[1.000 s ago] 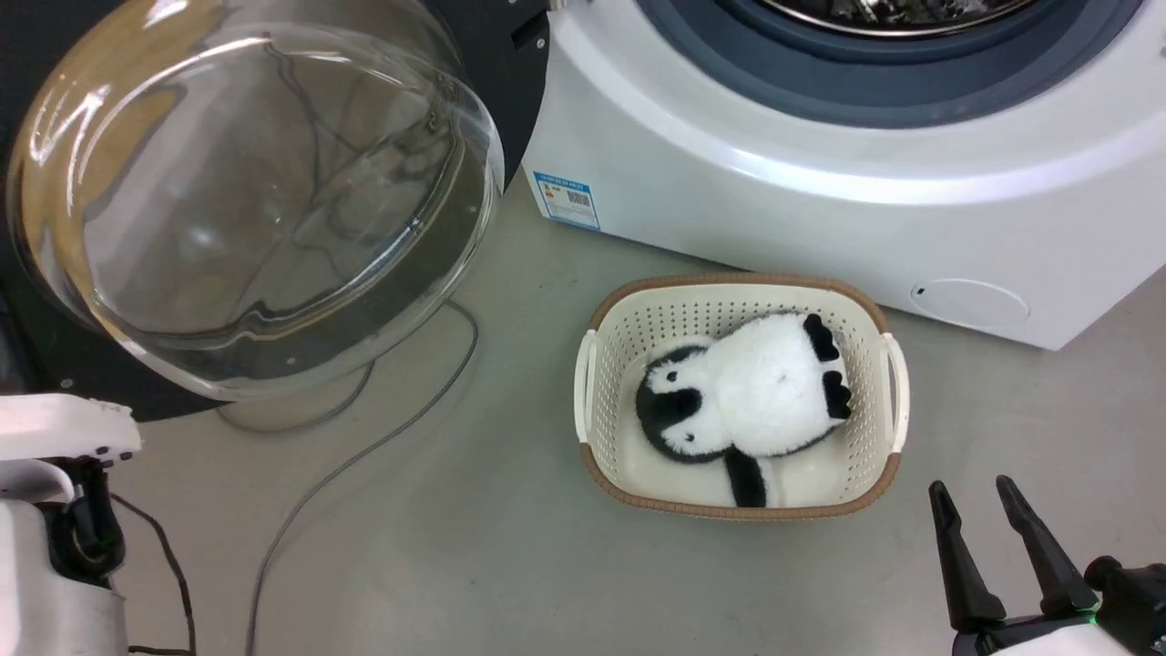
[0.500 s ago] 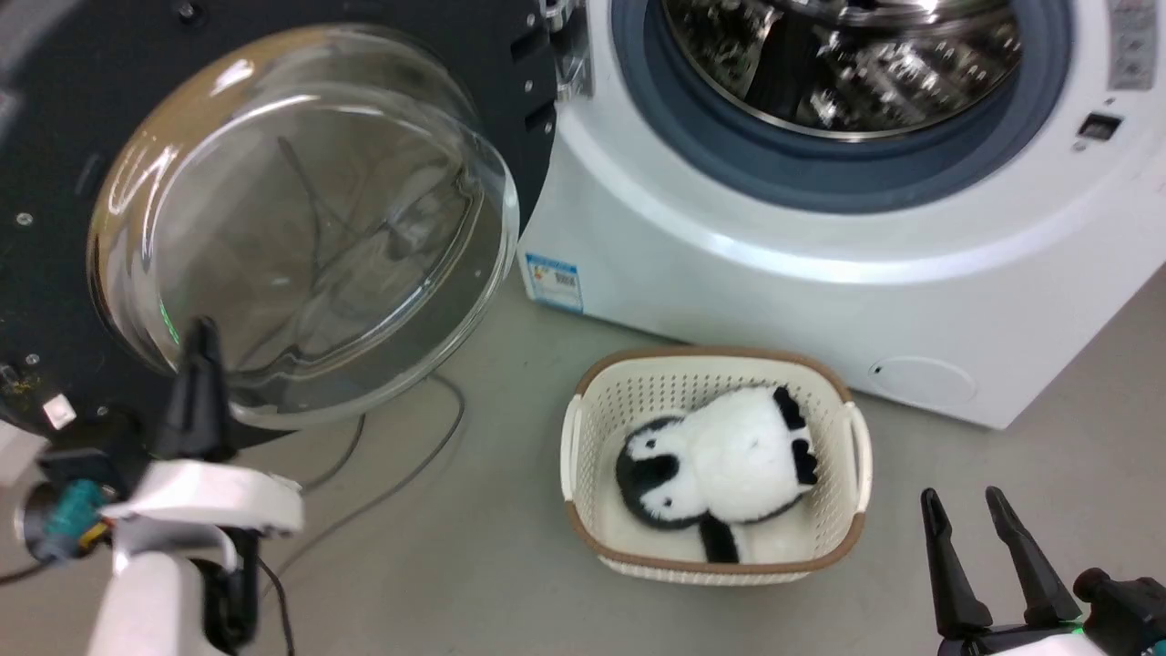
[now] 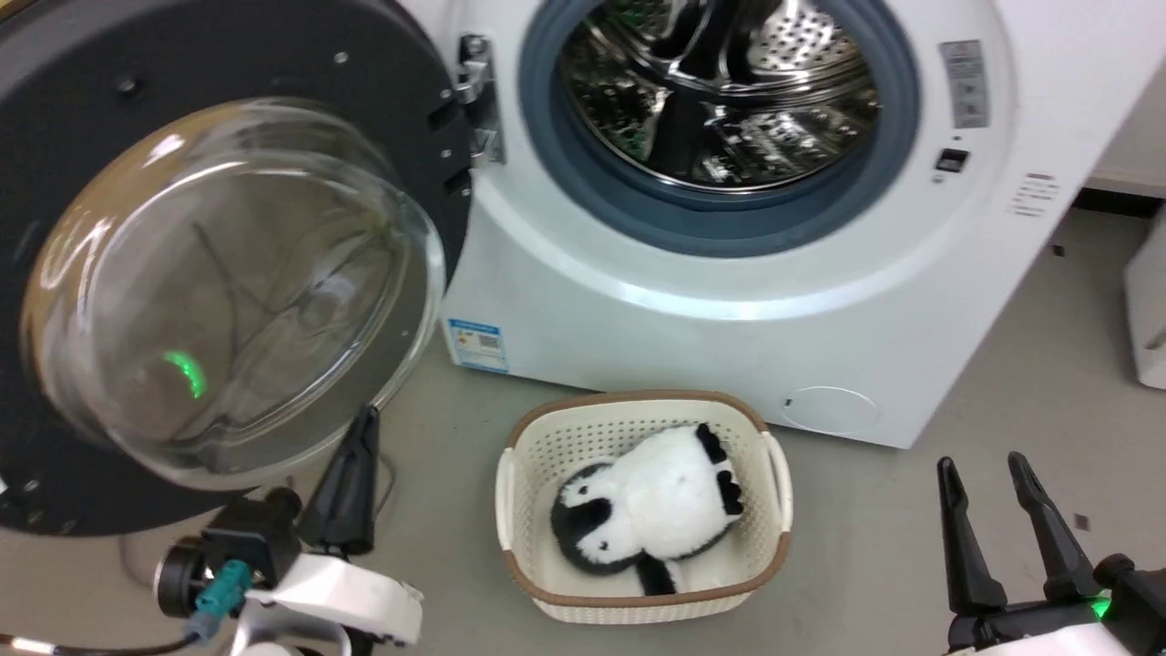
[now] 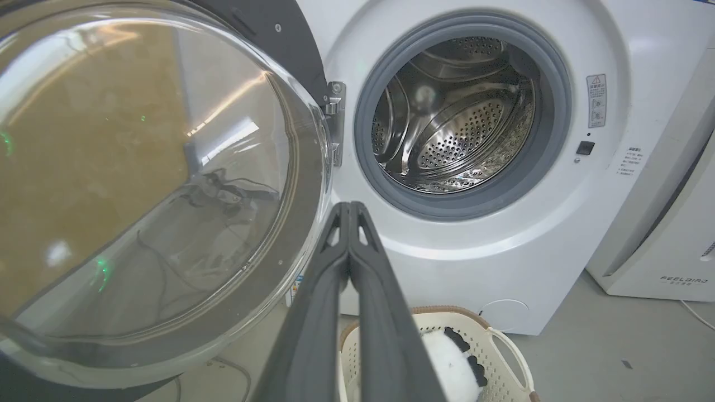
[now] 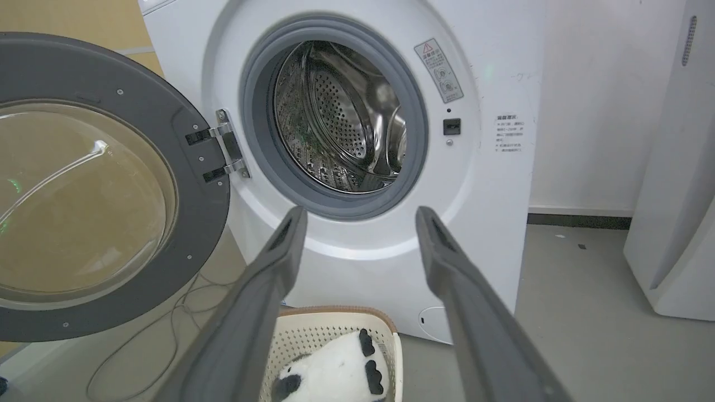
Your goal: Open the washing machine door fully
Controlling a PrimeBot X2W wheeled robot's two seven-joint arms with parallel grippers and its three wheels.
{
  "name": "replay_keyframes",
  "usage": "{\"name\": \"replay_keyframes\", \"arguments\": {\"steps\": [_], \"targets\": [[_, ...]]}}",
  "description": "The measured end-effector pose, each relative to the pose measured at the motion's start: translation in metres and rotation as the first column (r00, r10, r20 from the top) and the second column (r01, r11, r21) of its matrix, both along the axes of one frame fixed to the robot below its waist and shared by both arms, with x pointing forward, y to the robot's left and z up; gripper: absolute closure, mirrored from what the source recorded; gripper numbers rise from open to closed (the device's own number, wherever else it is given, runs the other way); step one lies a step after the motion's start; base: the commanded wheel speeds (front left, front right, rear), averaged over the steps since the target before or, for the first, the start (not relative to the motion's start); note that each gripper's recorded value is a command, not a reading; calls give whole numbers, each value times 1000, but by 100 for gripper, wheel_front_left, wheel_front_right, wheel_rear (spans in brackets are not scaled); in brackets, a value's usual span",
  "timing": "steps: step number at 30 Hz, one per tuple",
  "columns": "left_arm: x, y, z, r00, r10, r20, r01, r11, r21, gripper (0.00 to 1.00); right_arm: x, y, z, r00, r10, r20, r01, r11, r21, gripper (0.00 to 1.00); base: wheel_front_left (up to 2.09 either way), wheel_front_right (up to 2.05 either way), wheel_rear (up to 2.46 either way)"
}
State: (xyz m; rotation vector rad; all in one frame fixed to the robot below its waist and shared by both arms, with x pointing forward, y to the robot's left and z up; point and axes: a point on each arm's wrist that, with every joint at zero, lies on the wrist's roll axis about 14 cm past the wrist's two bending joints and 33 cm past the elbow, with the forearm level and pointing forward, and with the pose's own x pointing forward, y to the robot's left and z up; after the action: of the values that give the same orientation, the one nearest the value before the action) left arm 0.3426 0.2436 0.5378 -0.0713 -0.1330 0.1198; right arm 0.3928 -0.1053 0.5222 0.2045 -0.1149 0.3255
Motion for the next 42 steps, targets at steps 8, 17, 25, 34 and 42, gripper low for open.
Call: {"name": "replay_keyframes", "arguments": {"steps": [8, 17, 25, 34, 42], "targets": [[4, -36, -14, 995, -99, -22, 99, 995, -13, 100, -15, -15, 12, 998, -52, 31, 52, 999, 13, 0, 0, 0, 0], [-2, -65, -28, 986, -162, -37, 161, 986, -32, 0, -34, -32, 13, 994, -108, 31, 108, 994, 13, 0, 0, 0, 0], [-6, -74, -36, 985, -163, -63, 163, 987, -14, 0, -44, -40, 11, 990, -137, 28, 137, 991, 7, 0, 0, 0, 0], [-11, -80, -36, 983, -173, -64, 175, 984, 19, 0, -49, -42, 5, 989, -147, 9, 147, 989, 5, 0, 0, 0, 0], [-11, -79, -32, 986, -161, -51, 162, 987, 20, 0, -48, -41, 2, 989, -145, -1, 145, 989, 3, 0, 0, 0, 0]]}}
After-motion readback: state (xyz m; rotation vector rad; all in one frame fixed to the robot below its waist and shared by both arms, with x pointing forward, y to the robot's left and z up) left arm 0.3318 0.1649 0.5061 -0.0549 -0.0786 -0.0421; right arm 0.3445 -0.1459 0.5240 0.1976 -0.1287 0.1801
